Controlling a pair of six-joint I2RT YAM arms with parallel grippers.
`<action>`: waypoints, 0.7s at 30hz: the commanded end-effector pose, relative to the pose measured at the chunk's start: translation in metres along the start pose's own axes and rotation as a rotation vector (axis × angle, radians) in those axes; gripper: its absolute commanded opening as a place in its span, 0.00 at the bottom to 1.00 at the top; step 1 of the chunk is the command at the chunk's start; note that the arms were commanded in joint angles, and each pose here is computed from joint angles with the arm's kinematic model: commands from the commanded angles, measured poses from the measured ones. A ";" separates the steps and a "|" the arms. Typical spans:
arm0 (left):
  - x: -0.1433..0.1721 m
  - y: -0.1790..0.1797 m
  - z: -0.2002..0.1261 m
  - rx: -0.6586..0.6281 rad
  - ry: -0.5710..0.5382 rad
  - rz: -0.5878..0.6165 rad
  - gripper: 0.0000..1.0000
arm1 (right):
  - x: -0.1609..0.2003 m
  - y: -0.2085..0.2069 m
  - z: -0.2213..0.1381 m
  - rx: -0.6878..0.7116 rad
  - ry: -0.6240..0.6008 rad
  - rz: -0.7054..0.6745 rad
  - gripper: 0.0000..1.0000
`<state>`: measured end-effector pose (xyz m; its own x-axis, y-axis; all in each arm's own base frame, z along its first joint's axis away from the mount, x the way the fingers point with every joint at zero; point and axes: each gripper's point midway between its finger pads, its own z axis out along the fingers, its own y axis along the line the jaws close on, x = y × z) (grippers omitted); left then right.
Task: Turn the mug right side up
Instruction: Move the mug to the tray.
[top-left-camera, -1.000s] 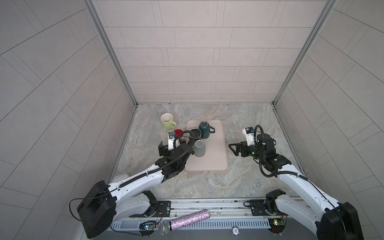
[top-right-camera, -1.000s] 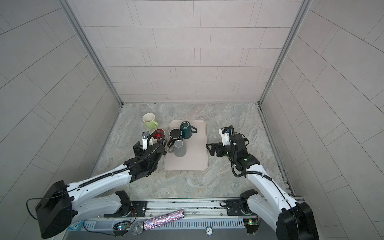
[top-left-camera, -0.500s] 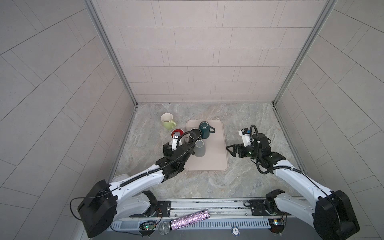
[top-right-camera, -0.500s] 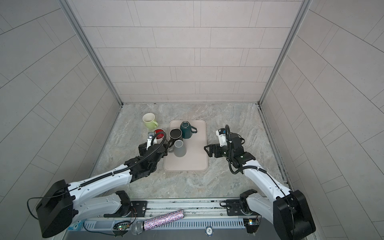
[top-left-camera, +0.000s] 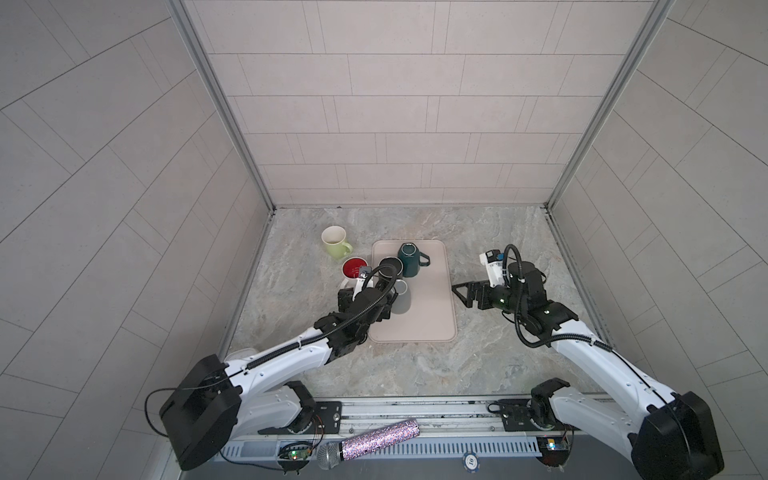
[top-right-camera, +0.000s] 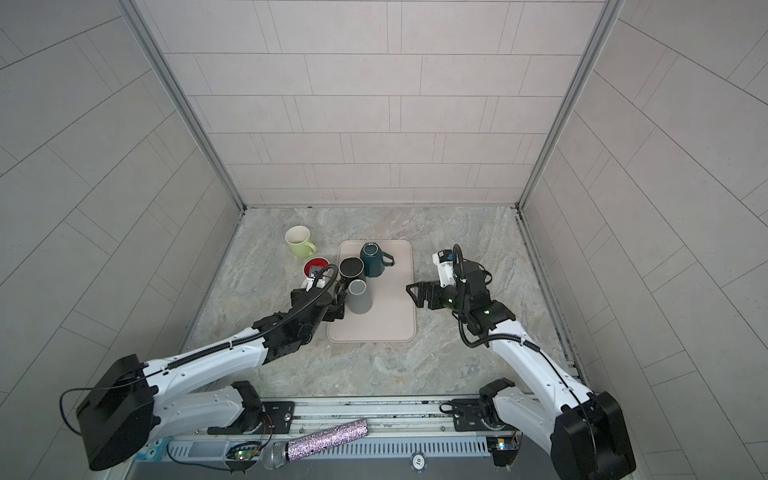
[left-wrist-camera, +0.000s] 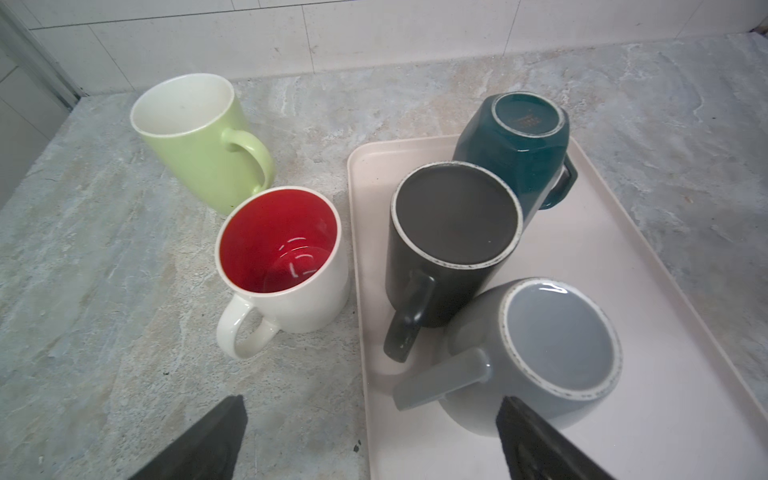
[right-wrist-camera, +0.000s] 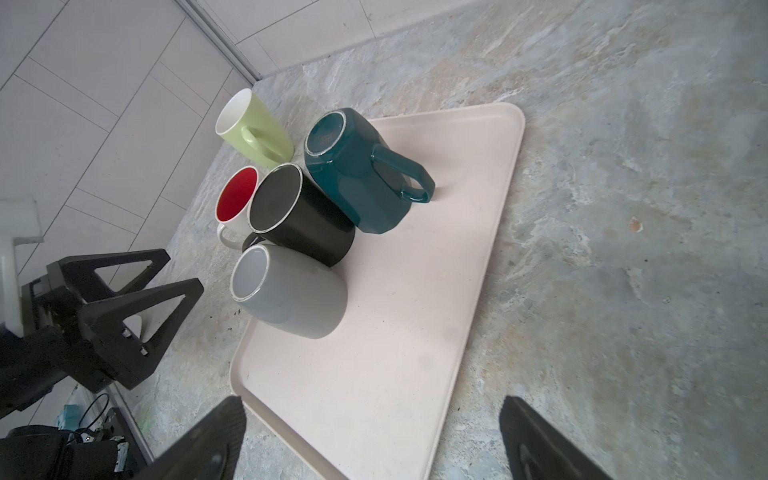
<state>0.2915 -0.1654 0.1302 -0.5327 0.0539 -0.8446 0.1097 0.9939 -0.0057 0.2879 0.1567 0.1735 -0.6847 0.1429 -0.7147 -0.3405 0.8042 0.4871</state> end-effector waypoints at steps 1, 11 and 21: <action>0.000 -0.013 0.005 0.085 0.039 -0.048 1.00 | 0.010 -0.001 -0.008 0.004 0.002 0.024 0.97; 0.004 -0.029 0.009 0.191 0.161 -0.049 0.93 | 0.027 -0.007 -0.011 0.000 0.004 0.041 0.97; 0.019 -0.056 0.014 0.341 0.234 0.011 0.65 | 0.038 -0.014 -0.011 0.010 0.013 0.052 0.97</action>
<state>0.2870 -0.2108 0.1048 -0.6999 0.0876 -0.7088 0.3121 0.9302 -0.1932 0.2609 0.1455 0.1457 -0.7098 0.1666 -0.6844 -0.3013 0.8064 0.5088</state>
